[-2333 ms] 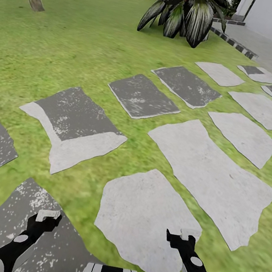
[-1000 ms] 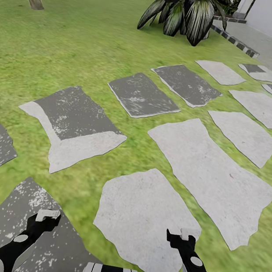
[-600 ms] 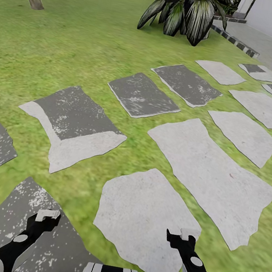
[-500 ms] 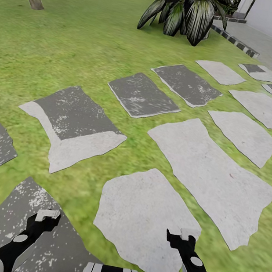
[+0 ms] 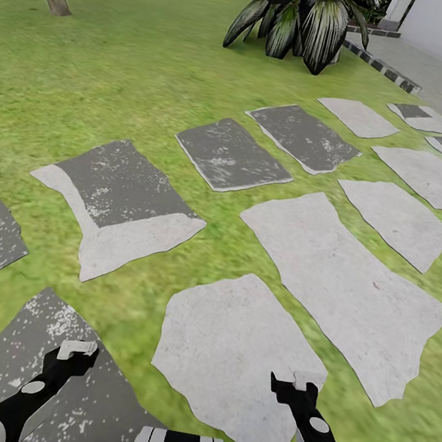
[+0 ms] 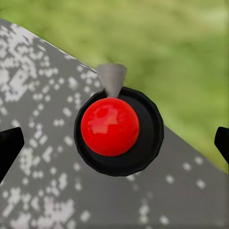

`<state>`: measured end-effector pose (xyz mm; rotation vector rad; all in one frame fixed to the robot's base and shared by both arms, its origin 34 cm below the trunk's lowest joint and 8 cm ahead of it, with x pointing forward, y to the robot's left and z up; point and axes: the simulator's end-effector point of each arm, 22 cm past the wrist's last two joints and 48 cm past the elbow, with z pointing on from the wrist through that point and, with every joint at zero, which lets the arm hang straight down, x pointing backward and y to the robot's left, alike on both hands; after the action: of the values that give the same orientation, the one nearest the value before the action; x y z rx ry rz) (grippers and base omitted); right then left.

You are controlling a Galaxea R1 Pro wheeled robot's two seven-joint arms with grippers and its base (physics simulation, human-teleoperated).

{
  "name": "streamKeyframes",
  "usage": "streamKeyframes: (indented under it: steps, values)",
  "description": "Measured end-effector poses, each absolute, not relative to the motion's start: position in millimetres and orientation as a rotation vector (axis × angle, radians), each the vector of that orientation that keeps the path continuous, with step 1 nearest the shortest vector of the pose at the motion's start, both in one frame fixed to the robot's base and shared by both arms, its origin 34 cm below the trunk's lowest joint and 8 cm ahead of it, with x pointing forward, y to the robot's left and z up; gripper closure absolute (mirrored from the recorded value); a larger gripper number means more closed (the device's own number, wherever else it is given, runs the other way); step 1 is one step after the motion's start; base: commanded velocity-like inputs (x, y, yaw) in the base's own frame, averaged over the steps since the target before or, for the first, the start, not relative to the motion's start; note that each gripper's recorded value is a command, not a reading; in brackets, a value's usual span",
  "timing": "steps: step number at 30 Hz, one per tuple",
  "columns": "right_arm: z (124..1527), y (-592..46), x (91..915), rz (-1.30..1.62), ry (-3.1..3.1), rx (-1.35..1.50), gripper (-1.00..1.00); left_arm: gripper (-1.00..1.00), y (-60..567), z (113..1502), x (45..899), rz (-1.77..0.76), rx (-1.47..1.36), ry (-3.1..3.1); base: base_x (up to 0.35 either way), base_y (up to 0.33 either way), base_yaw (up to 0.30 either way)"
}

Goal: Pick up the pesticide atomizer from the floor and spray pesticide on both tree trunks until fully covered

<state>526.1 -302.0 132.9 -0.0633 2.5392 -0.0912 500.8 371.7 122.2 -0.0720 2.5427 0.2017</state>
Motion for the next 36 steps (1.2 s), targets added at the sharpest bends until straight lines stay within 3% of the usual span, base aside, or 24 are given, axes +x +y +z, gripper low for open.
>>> streamKeyframes:
  steps: [1,2,36]
  values:
    - [132.9,-301.9,526.2,-0.091,2.539,-0.063,-1.00,-1.00,371.7,122.2,500.8,0.202,-0.072,2.543,0.000,0.000,0.000]
    - [132.9,-301.8,526.2,-0.091,2.539,-0.064,-1.00,1.00,371.6,122.2,500.8,0.202,-0.071,2.543,0.000,0.000,0.000]
    - [131.9,-301.7,524.4,-0.091,2.543,-0.065,-1.00,1.00,369.7,131.5,520.0,0.194,-0.058,2.498,0.000,0.000,0.000]
